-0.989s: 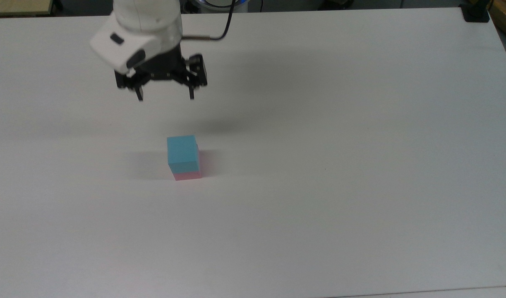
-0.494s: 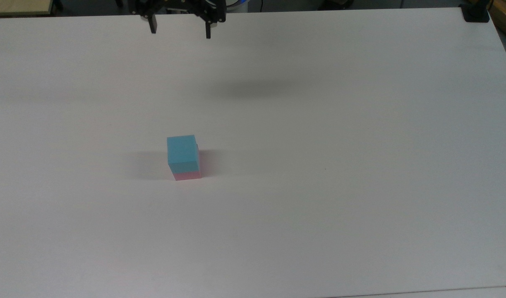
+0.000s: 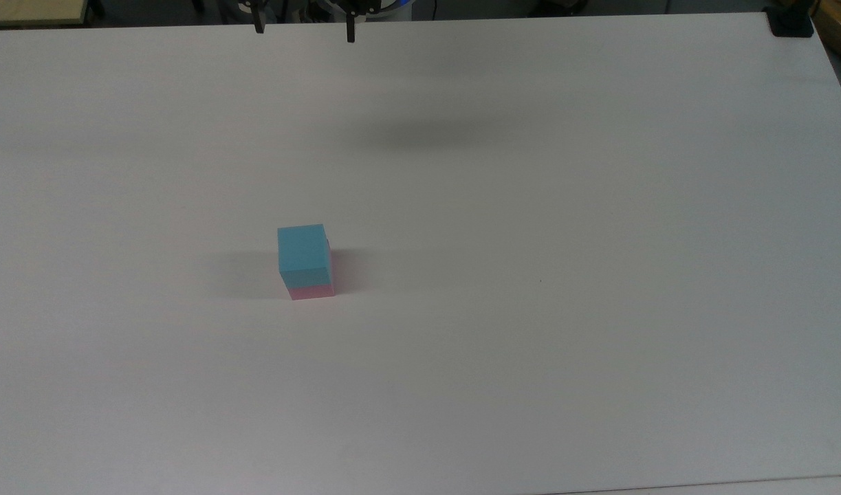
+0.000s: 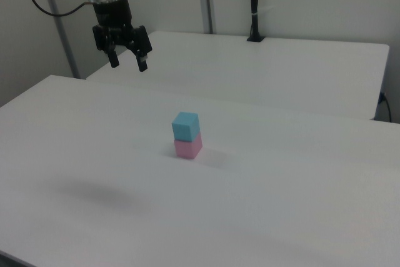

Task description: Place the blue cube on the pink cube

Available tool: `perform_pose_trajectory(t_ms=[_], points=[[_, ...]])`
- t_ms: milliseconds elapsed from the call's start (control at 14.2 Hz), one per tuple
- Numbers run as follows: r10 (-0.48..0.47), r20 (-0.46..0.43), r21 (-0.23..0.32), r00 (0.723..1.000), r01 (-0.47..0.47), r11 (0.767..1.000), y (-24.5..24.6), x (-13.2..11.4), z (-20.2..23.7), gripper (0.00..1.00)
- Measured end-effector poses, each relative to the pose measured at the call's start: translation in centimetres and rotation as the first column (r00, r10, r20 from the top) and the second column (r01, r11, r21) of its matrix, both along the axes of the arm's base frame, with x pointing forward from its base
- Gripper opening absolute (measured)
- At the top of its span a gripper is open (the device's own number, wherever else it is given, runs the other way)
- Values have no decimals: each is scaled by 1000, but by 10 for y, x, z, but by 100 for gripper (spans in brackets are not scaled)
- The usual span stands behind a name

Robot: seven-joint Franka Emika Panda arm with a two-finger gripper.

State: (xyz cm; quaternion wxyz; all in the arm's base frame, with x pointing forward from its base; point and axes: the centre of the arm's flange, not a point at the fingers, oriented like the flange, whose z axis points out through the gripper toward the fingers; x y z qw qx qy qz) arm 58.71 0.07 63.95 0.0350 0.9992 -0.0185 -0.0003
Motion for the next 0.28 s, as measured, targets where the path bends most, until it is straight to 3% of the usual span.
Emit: perform_pose_trajectory(t_ms=[282], points=[[4, 11, 12, 1000, -4, 1000, 3, -4, 7, 100]])
